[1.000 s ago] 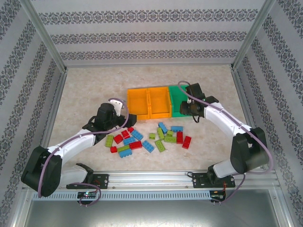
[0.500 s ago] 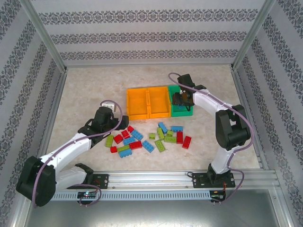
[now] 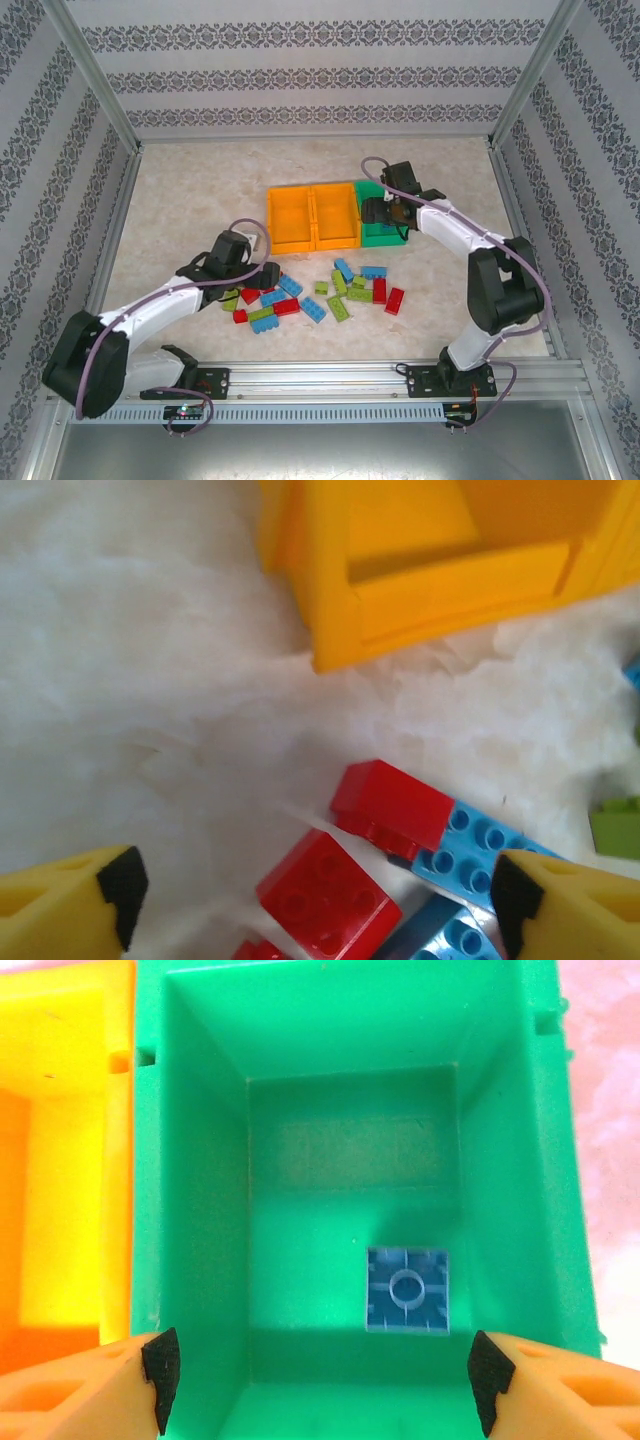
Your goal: Sort the legos into containers by color
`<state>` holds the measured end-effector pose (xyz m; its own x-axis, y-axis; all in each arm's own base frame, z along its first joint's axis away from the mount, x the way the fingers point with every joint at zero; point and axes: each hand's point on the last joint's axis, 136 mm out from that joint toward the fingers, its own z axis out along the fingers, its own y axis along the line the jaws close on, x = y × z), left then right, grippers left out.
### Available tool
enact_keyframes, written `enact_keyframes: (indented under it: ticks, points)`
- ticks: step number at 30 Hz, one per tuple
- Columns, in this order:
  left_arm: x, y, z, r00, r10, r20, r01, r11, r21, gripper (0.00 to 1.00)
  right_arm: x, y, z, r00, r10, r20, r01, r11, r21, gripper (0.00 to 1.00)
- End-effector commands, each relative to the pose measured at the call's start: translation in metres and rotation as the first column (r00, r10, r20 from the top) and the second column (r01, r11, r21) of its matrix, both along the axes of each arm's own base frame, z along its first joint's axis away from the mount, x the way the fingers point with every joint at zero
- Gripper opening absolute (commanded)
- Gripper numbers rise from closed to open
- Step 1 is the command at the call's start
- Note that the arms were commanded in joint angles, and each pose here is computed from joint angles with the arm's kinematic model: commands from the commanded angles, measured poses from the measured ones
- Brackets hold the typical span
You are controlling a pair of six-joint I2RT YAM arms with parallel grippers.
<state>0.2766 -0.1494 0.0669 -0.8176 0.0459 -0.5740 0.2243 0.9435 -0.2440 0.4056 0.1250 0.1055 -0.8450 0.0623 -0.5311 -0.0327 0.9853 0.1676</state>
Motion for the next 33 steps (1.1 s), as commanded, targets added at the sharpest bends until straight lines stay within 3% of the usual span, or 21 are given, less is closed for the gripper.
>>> enact_keyframes:
  ticks: [1,9,13,17,33]
  points:
    - [-0.002,-0.021,0.000,0.993,-0.116,-0.015,0.116,0.993,0.005,0.85,-0.004,-0.012,0.010,0.999,-0.018,0.040,0.016,0.999,0.043,0.79]
    - [0.002,-0.031,-0.011,0.987,-0.159,-0.016,0.160,0.986,0.055,0.83,-0.022,-0.039,0.008,0.996,-0.083,0.038,0.079,0.993,0.092,0.80]
    - [0.005,-0.027,-0.015,0.988,-0.151,-0.027,0.153,0.984,0.092,0.77,-0.027,-0.045,0.007,0.994,-0.102,0.037,0.098,0.990,0.098,0.80]
    - [0.007,-0.027,-0.016,0.989,-0.147,-0.026,0.149,0.985,0.092,0.71,-0.032,-0.047,0.007,0.993,-0.116,0.038,0.111,0.987,0.114,0.81]
    - [0.012,-0.034,-0.018,0.985,-0.171,-0.006,0.171,0.982,0.083,0.66,-0.040,-0.050,0.003,0.992,-0.122,0.020,0.119,0.985,0.127,0.81]
